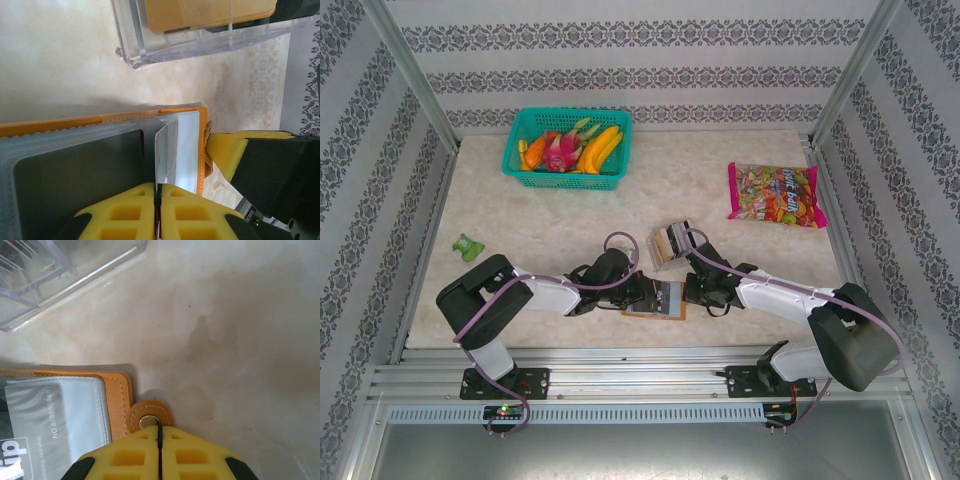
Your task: Put the credit cards into the card holder
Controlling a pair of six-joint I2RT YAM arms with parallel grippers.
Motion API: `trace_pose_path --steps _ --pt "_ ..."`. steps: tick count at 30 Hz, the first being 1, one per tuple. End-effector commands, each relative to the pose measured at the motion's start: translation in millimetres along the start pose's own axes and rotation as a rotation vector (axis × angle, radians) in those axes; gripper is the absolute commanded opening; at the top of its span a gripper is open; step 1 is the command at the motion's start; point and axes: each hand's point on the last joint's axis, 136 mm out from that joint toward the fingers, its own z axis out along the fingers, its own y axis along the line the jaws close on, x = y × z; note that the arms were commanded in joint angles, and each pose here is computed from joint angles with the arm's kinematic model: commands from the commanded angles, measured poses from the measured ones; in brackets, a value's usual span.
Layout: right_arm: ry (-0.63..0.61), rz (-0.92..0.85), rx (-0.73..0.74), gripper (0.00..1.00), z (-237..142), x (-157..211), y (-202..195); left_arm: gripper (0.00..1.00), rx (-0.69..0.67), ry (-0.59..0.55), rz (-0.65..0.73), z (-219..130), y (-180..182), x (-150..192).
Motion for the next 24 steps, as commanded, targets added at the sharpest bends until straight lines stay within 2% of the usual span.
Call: trace_pose_path --steps 1,6,11,14,24 --pt "0.092 0.001 0.057 0.08 8 26 -21 0.20 -0.068 0.031 0.054 4 5 10" --pt "0.085 0.003 0.059 0.08 7 24 -21 0.28 -0.163 0.012 0.099 -11 13 7" --pt "0.088 -0.001 0.056 0.08 8 24 -19 0.28 -0.174 0.018 0.111 -15 13 8" --pt "0.088 -0.002 0.052 0.08 8 24 -18 0.22 -0.164 0.022 0.116 -13 11 9" --pt "0.094 -0.007 0.045 0.08 11 25 -16 0.16 -0.159 0.085 0.133 1 5 16"
